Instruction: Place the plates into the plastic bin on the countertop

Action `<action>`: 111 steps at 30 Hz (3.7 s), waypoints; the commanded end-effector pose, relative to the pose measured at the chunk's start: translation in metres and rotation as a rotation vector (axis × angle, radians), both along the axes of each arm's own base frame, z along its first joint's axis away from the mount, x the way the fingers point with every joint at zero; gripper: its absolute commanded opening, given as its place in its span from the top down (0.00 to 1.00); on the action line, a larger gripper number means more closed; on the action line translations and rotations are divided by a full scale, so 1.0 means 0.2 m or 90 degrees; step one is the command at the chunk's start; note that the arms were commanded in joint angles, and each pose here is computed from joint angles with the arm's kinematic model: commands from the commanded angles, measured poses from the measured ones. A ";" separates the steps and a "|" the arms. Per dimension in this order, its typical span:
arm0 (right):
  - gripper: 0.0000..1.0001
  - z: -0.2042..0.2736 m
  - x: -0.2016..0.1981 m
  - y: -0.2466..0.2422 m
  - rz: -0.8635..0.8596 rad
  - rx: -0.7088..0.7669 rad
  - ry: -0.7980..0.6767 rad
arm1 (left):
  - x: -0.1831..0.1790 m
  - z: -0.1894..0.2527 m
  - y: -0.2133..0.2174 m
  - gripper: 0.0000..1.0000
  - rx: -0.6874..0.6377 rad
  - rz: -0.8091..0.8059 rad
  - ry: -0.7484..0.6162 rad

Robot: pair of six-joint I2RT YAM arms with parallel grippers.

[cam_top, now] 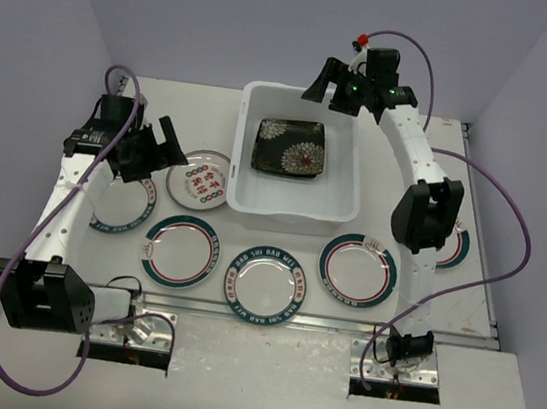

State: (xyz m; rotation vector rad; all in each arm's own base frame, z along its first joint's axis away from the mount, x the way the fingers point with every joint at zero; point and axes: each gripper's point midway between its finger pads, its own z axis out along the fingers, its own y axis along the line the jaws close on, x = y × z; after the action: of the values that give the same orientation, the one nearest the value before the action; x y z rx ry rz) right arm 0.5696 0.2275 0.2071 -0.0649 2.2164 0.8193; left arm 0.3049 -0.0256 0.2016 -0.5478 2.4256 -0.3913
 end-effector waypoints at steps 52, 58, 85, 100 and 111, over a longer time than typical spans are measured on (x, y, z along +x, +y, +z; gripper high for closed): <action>0.52 -1.05 -2.16 0.01 -0.033 0.026 0.279 | 0.00 0.43 0.01 0.00 -0.001 0.051 -0.198; 0.76 -1.09 -2.13 -0.03 -0.091 0.034 0.274 | 0.00 0.43 -0.02 0.00 -0.005 0.038 -0.198; 1.00 0.08 -2.21 0.29 0.296 0.020 0.202 | 0.15 0.46 0.14 0.00 0.064 0.129 -0.172; 1.00 0.30 -0.69 0.00 -0.006 0.054 0.046 | 0.23 0.24 0.08 0.00 0.042 0.087 -0.098; 1.00 -0.19 -0.08 -0.02 -0.063 -0.014 0.078 | 0.18 0.01 0.08 0.00 0.062 0.049 0.004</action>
State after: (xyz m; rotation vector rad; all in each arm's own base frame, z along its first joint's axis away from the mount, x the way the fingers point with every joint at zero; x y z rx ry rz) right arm 0.5211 0.2080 0.1411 0.1987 2.4497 0.7340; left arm 0.3446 -0.0087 0.1887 -0.6618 2.4378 -0.2527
